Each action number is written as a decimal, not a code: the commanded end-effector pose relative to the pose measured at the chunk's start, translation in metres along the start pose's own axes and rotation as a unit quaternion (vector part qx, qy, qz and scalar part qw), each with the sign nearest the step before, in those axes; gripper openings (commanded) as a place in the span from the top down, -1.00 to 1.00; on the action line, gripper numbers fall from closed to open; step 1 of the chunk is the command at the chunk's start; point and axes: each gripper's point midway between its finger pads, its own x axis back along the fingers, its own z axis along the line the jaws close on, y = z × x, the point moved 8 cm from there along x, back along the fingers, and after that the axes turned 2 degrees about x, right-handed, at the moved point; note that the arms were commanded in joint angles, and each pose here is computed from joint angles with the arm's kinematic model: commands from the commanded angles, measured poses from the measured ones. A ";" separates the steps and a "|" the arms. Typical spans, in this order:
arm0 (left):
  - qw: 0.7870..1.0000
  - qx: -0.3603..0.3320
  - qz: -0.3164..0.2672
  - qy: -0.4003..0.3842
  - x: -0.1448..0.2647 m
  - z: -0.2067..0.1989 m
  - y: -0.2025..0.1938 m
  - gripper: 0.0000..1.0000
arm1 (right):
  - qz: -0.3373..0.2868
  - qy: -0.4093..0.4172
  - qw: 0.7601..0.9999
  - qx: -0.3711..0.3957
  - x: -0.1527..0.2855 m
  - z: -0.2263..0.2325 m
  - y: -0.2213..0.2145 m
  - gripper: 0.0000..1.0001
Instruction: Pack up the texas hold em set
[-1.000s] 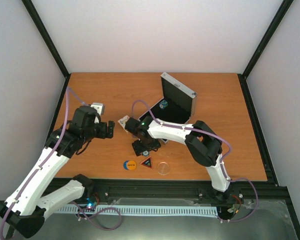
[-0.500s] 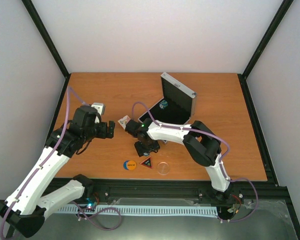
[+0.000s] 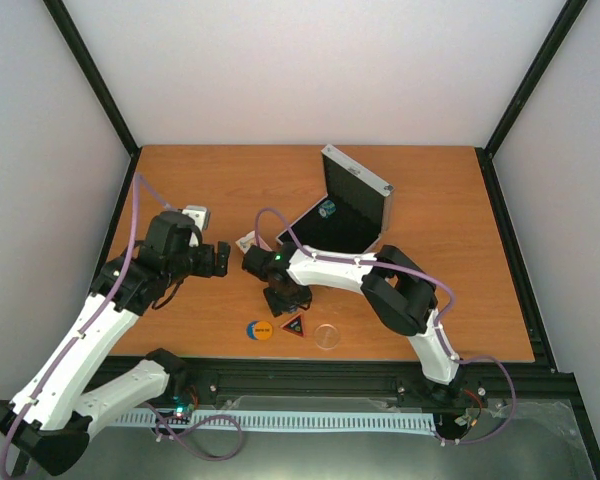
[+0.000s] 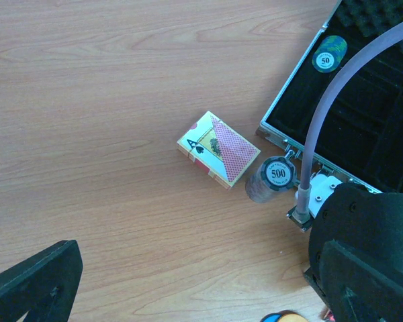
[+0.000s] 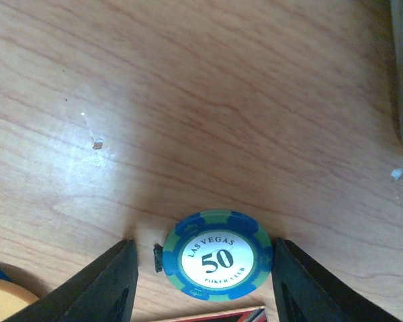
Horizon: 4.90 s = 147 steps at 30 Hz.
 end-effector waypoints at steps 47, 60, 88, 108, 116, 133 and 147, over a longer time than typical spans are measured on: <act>1.000 0.011 -0.027 -0.009 0.012 0.001 0.006 -0.99 | -0.024 -0.011 0.999 0.036 0.023 -0.009 -0.005 -0.47; 1.000 0.014 -0.022 -0.004 0.012 0.003 0.003 -0.99 | -0.039 -0.006 0.997 0.070 0.003 -0.026 -0.015 -0.42; 1.000 0.013 -0.019 0.004 0.001 0.000 0.009 -0.99 | -0.046 -0.058 0.993 0.095 0.006 -0.020 -0.002 0.43; 1.000 0.007 -0.016 0.001 -0.002 -0.002 0.010 -1.00 | -0.051 -0.039 0.993 0.095 0.009 -0.025 0.001 -0.17; 1.000 0.010 -0.014 0.002 -0.001 -0.001 0.008 -1.00 | -0.038 -0.020 0.995 0.094 0.000 -0.033 -0.005 -0.17; 1.000 0.017 -0.013 0.002 0.001 0.000 0.007 -0.99 | -0.028 -0.005 0.995 0.093 -0.014 -0.040 -0.023 0.05; 1.000 0.015 -0.014 0.000 0.000 -0.001 0.007 -0.99 | -0.077 -0.008 0.994 0.082 0.030 -0.038 -0.009 0.22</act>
